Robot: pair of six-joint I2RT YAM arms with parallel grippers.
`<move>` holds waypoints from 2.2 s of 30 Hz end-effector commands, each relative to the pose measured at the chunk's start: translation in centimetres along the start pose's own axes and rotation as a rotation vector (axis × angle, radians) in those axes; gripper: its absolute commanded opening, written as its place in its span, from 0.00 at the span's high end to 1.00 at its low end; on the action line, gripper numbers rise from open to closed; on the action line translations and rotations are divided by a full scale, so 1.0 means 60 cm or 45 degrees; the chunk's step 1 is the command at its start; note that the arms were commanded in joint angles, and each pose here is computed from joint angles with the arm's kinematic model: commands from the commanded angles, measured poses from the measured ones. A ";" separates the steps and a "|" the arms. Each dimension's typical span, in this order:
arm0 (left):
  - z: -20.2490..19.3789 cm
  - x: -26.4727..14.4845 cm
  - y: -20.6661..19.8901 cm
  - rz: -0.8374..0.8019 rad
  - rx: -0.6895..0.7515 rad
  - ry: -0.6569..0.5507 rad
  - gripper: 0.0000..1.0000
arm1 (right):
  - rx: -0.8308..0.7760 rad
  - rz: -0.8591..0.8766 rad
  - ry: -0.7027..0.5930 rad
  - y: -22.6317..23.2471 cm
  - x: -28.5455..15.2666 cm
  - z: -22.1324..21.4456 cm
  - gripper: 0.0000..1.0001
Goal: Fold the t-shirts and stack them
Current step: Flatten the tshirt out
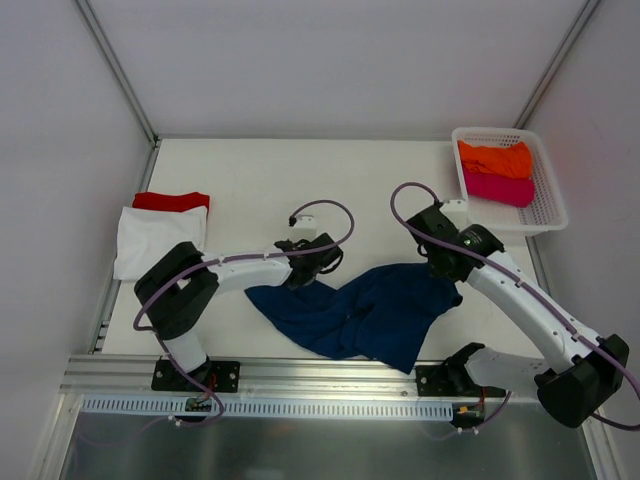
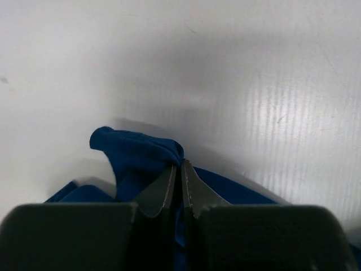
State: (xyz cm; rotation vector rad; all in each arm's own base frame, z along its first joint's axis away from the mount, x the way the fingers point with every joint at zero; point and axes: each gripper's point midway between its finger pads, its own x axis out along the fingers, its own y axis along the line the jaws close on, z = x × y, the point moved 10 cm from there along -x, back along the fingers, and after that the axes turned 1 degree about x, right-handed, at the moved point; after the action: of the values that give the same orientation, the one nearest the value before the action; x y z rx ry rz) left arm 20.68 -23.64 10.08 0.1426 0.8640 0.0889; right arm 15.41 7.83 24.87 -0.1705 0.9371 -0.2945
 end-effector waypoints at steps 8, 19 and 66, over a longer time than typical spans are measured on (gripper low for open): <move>0.131 -0.198 0.134 0.038 -0.209 -0.382 1.00 | 0.051 -0.027 -0.181 -0.016 -0.030 0.047 0.99; 0.178 -0.317 0.221 -0.022 -0.249 -0.605 1.00 | 0.152 0.100 -0.524 -0.076 -0.126 0.107 0.99; 0.282 -0.153 0.219 0.134 -0.419 -0.442 1.00 | 0.411 0.475 -0.596 -0.009 -0.013 0.223 0.75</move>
State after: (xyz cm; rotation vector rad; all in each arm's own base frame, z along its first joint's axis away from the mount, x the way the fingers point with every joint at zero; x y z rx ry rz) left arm 25.06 -13.07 31.34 -0.0333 0.5049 0.2463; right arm 22.18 6.91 34.42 0.1406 0.4851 -0.0884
